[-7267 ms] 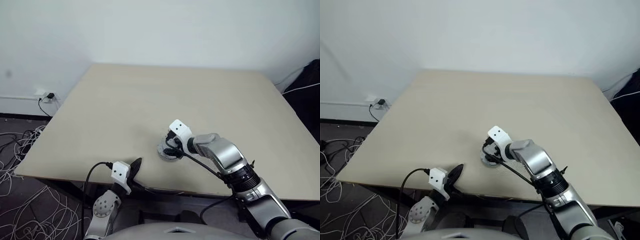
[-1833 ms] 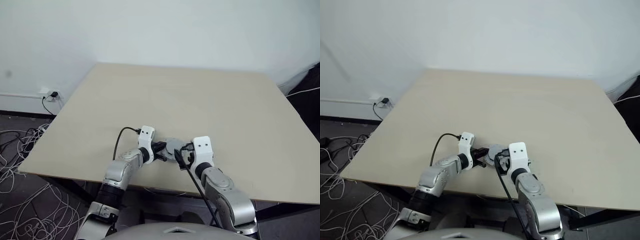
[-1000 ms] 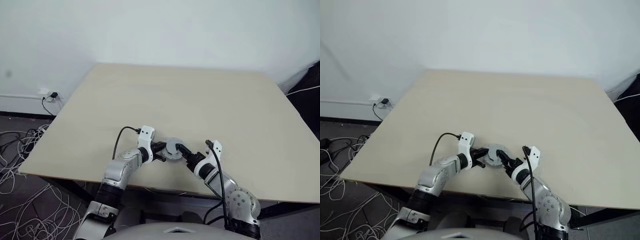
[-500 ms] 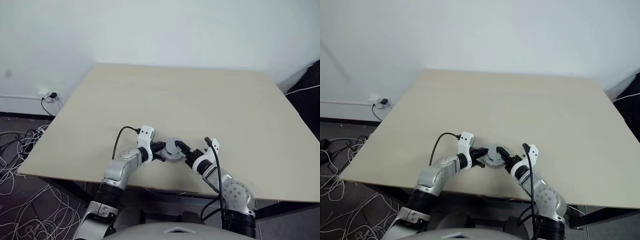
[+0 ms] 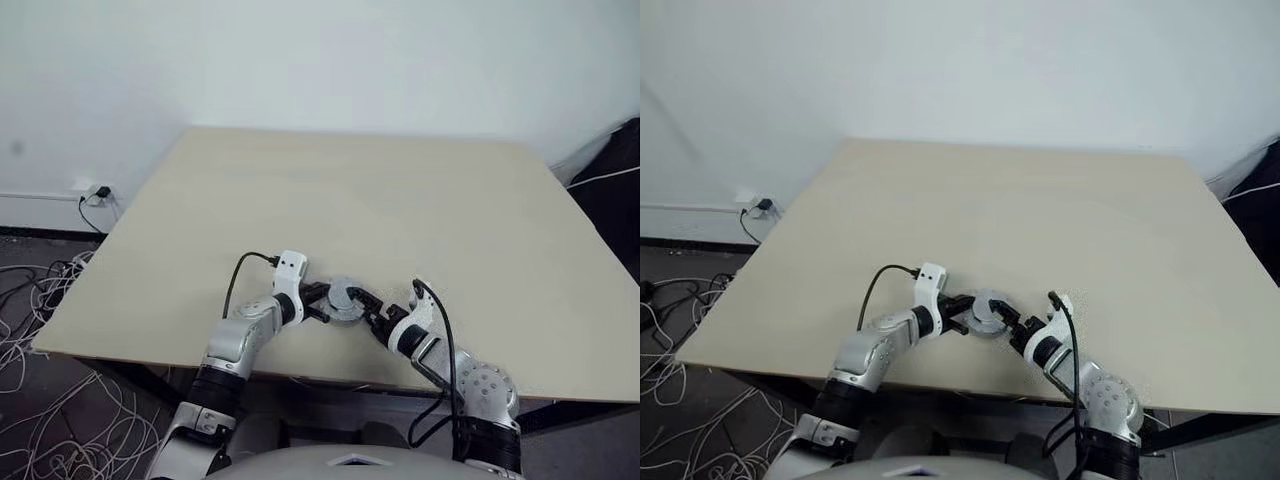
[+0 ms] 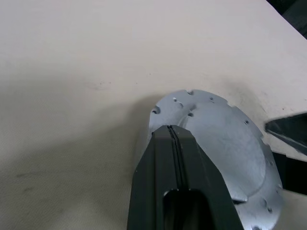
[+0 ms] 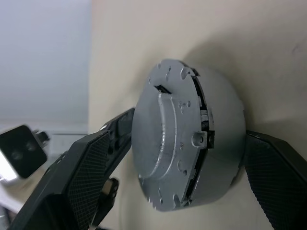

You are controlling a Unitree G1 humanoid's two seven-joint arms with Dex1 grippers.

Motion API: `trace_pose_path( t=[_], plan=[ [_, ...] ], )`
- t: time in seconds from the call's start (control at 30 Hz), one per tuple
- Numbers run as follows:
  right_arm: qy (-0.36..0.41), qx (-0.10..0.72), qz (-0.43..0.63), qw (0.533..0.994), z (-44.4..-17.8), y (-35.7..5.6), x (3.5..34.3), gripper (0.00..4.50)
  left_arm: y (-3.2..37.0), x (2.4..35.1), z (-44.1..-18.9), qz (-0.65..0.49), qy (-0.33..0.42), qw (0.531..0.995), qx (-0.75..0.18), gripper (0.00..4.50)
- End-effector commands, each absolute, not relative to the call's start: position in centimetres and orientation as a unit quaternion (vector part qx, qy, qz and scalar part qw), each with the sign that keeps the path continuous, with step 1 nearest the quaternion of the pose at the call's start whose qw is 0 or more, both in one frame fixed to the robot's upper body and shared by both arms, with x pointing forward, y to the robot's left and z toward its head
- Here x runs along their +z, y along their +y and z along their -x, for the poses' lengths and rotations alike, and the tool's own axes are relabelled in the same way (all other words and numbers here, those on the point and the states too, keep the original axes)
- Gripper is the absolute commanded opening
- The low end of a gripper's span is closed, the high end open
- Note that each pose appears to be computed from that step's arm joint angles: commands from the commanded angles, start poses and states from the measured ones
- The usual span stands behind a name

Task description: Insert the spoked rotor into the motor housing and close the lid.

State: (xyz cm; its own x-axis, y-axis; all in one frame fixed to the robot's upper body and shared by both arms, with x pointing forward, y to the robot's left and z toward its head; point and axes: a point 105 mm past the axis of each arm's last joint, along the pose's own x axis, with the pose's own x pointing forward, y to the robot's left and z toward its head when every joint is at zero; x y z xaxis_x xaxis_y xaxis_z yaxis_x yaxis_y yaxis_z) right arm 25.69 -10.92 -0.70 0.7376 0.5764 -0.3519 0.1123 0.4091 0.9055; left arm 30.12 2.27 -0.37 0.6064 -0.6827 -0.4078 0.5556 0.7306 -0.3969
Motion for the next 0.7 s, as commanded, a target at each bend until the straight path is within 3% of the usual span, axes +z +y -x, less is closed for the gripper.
trace_pose_path(
  t=[0.03, 0.37, 0.6, 0.7],
  plan=[
    [0.326, 0.222, -0.555, 0.732, -25.4, -8.5, 0.7, 4.47, 1.0, -0.6, -29.3, 0.116, 0.288, 0.876, -0.369, 0.00],
    [0.350, 0.232, -0.562, 0.713, -24.9, -7.2, -0.4, 4.47, 1.0, -0.8, -29.1, 0.114, 0.291, 0.875, -0.369, 0.00],
    [0.316, 0.240, -0.582, 0.710, -26.1, -6.7, 1.1, 4.47, 1.0, -0.8, -29.2, 0.113, 0.290, 0.876, -0.369, 0.00],
    [0.330, 0.252, -0.574, 0.706, -25.7, -5.9, 1.3, 3.87, 1.0, -0.8, -29.2, 0.112, 0.290, 0.876, -0.369, 0.00]
  ],
)
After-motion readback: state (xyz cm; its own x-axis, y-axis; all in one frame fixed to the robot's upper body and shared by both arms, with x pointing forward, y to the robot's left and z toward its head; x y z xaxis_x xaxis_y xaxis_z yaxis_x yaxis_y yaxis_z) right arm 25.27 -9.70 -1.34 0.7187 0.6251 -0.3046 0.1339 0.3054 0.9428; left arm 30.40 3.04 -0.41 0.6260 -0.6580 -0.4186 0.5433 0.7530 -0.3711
